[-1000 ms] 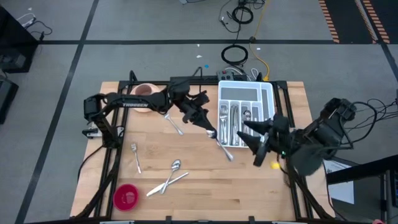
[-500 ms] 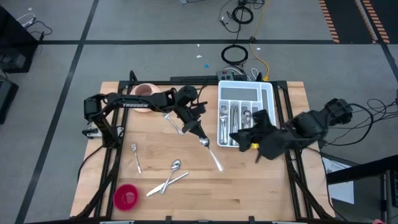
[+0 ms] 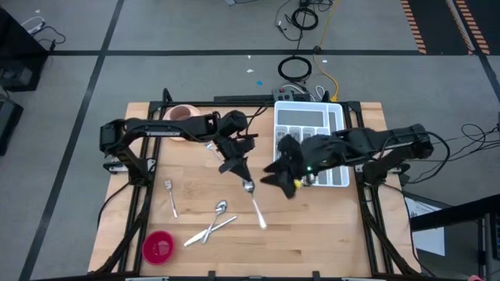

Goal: Sort silverware
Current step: Put the right silver spoon into the white silverware tray

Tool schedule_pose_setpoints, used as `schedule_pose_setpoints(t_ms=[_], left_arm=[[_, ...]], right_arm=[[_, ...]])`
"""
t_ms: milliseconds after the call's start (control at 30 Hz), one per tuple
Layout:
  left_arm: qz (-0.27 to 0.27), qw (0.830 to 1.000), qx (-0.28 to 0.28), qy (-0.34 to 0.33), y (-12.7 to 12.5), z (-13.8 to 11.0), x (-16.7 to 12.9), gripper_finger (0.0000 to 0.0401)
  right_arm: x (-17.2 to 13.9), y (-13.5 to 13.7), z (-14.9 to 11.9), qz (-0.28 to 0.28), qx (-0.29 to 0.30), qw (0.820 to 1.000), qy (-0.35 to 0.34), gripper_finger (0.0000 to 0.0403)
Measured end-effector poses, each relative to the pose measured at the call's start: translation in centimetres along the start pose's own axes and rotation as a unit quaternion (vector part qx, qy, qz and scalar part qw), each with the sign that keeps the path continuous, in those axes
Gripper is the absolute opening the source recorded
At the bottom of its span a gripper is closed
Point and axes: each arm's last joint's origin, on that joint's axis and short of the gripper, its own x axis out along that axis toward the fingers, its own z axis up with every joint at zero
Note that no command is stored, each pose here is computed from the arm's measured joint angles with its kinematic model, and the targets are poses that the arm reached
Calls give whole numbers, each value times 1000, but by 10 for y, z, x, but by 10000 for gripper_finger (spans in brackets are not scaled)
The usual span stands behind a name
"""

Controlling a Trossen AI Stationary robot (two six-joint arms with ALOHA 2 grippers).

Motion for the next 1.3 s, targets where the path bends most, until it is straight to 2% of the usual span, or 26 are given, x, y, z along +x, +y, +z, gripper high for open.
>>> schedule_pose_setpoints(t_ms=[100,167,300,433,533,600,667,733,800,833,900,1000,1100,1233,1300], left_arm=[[0,1000,11,-1,-13,-1,-8,8],[0,1000,21,-7,-23,-1,-14,11],[11,999,46,-28,-40,0,-27,13],[22,997,60,-49,-49,2,-35,14],[28,996,66,-59,-49,4,-37,15],[31,995,67,-62,-48,5,-37,16],[34,995,66,-63,-47,5,-36,16],[36,996,62,-60,-45,5,-35,16],[40,995,62,-62,-45,5,-35,16],[44,995,64,-63,-45,5,-35,16],[56,994,65,-68,-44,5,-36,15],[64,993,69,-68,-42,6,-35,13],[68,993,66,-65,-40,5,-34,13],[69,995,55,-55,-33,4,-28,12],[71,995,46,-44,-29,1,-25,12]], right_arm=[[-7,13,3,78,-144,986,-22,194],[-22,11,2,90,-194,977,-14,191],[-80,-4,0,36,-210,977,-19,182],[-150,-18,-11,27,-205,973,-102,168],[-175,-42,-29,22,-197,964,-175,160],[-169,-66,-49,-3,-165,962,-218,157],[-146,-93,-76,-13,-125,963,-239,157],[-120,-118,-100,6,-71,960,-272,157],[-104,-138,-116,44,-1,946,-320,157],[-96,-148,-122,66,40,934,-348,157],[-80,-165,-135,95,109,917,-371,157],[-49,-188,-155,95,162,924,-334,157],[-35,-191,-155,111,199,924,-307,157],[-11,-190,-150,101,197,946,-238,157],[-4,-184,-137,121,192,950,-214,157]])
